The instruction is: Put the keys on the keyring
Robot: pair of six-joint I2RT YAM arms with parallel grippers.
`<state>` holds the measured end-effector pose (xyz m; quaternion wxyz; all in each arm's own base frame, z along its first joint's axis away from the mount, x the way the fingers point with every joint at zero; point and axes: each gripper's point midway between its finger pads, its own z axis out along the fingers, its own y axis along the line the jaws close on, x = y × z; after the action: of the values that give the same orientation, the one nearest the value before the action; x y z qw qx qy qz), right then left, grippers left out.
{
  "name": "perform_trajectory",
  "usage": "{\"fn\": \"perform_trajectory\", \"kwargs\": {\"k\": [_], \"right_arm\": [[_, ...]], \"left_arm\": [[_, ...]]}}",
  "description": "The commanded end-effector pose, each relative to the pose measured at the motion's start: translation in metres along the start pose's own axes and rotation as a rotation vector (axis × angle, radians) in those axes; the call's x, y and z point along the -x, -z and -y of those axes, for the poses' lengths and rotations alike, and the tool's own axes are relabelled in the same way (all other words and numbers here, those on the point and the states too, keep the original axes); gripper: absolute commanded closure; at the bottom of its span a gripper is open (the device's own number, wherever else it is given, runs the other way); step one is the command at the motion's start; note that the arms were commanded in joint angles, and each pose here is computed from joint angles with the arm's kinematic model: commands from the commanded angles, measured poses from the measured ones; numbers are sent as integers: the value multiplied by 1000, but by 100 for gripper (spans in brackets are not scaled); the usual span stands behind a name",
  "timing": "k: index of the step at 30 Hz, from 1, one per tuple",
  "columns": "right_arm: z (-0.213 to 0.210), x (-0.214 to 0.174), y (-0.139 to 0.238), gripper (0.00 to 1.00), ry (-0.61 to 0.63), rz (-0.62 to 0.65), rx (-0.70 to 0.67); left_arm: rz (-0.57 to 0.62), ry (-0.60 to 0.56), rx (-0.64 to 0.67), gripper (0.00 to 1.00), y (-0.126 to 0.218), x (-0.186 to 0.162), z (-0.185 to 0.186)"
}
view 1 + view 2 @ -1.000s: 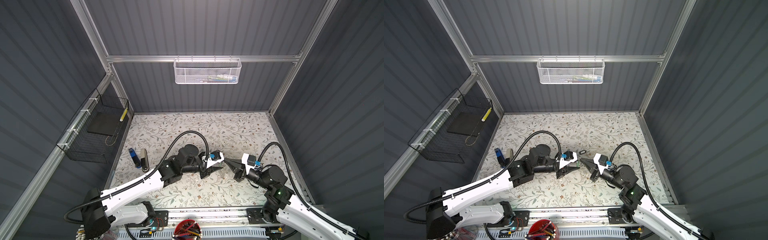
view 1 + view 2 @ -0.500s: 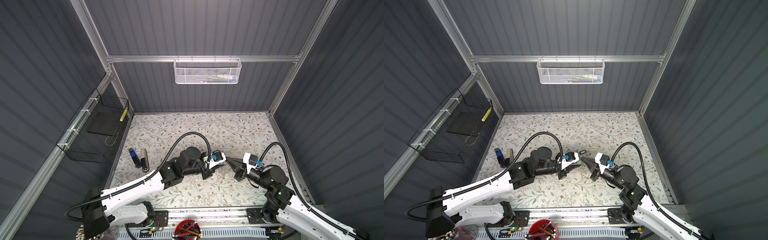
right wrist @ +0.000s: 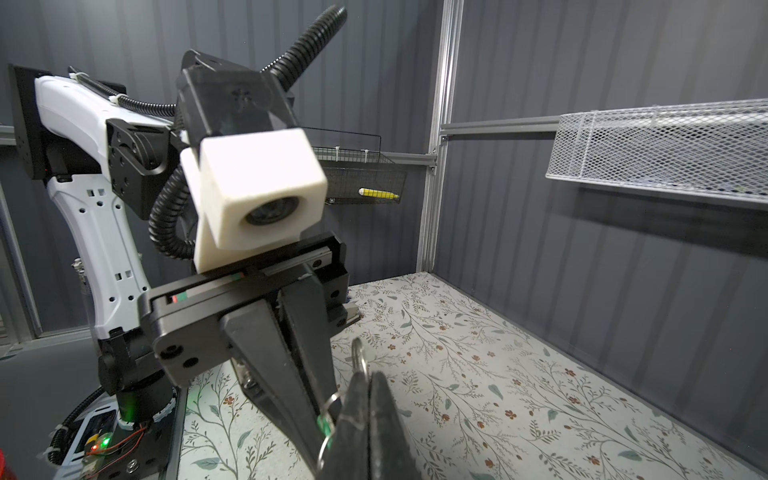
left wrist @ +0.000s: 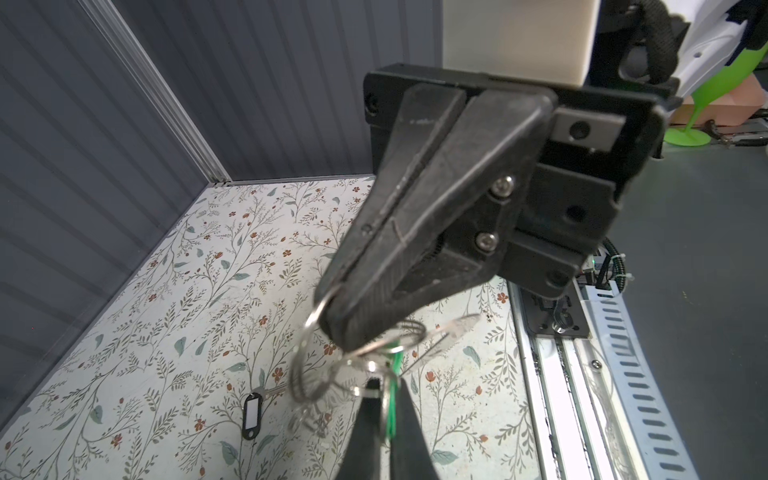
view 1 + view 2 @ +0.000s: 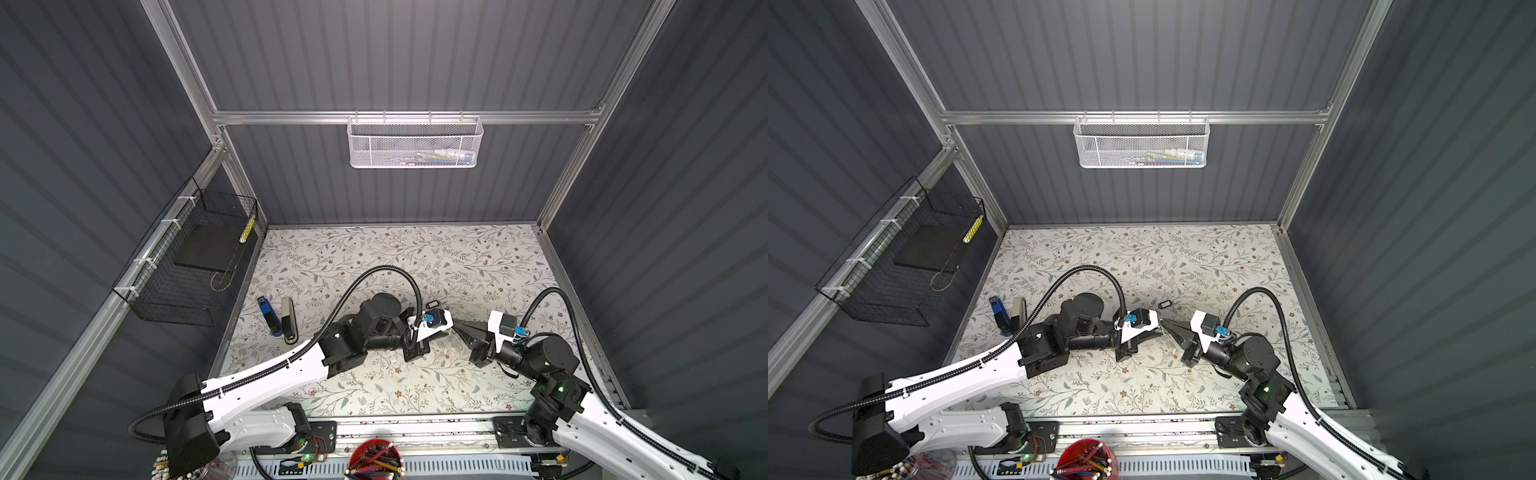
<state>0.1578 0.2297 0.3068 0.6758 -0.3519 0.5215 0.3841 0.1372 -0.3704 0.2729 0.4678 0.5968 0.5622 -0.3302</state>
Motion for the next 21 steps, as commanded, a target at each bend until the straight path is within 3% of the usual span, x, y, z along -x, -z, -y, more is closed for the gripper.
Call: {"fn": "perform_trajectory", "kwargs": {"k": [1, 21], "right_arm": [[0, 18, 4, 100, 35, 74, -3], [-9, 13, 11, 100, 9, 52, 71]], "left_arm": [[0, -46, -129, 100, 4, 7, 23], [-137, -204, -131, 100, 28, 15, 17]]}}
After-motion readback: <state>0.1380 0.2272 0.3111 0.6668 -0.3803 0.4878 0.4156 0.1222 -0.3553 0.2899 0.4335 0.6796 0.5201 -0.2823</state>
